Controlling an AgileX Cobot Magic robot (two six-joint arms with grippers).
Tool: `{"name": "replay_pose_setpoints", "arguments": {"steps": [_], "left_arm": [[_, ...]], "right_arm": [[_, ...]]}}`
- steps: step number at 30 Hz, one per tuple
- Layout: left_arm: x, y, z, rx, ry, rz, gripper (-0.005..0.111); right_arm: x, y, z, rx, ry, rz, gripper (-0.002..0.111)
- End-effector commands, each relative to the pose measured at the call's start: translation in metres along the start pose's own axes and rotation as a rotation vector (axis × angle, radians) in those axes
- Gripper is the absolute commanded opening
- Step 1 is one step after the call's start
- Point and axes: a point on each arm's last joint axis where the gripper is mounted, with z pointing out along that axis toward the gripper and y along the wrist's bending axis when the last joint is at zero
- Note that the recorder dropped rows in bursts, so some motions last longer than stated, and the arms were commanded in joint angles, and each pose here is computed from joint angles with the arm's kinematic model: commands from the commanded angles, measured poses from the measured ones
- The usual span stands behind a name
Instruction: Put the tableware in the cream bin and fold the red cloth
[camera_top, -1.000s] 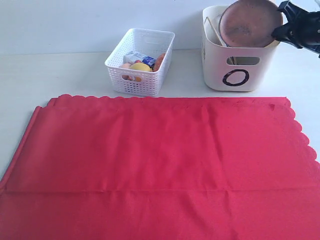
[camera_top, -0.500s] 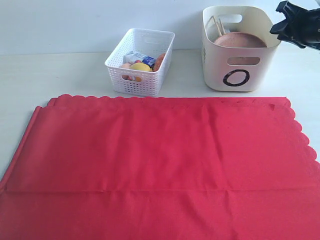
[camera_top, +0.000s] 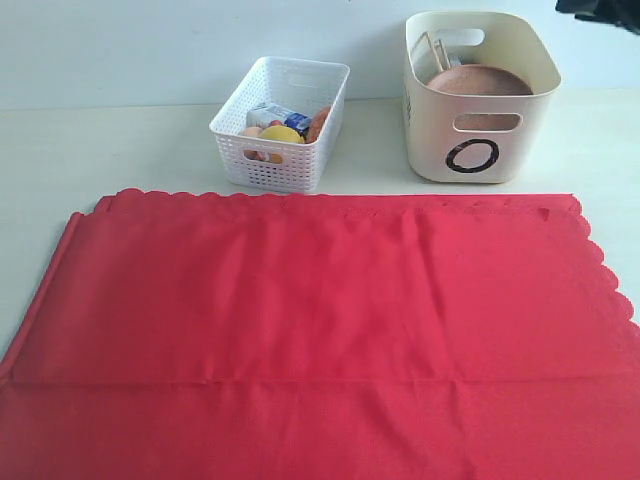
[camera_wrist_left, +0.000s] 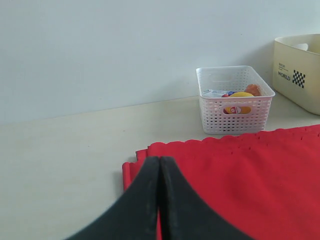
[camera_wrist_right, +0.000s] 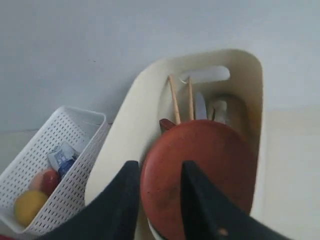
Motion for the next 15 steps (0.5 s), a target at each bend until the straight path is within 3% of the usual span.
{"name": "replay_pose_setpoints", "arguments": {"steps": [1, 7, 15], "left_arm": [[0.001, 0.000, 0.000, 0.005, -0.005, -0.003, 0.001], [0.001, 0.000, 0.000, 0.005, -0.005, -0.003, 0.001], [0.001, 0.000, 0.000, 0.005, -0.005, -0.003, 0.001]], "right_arm": [[-0.018, 0.031, -0.037, -0.040, -0.002, -0.179, 0.023], [-0.026, 0.059, -0.080, -0.001, -0.018, -0.179, 0.016], [-0.009, 0.092, -0.136, 0.019, -0.078, -0.201, 0.005]]}}
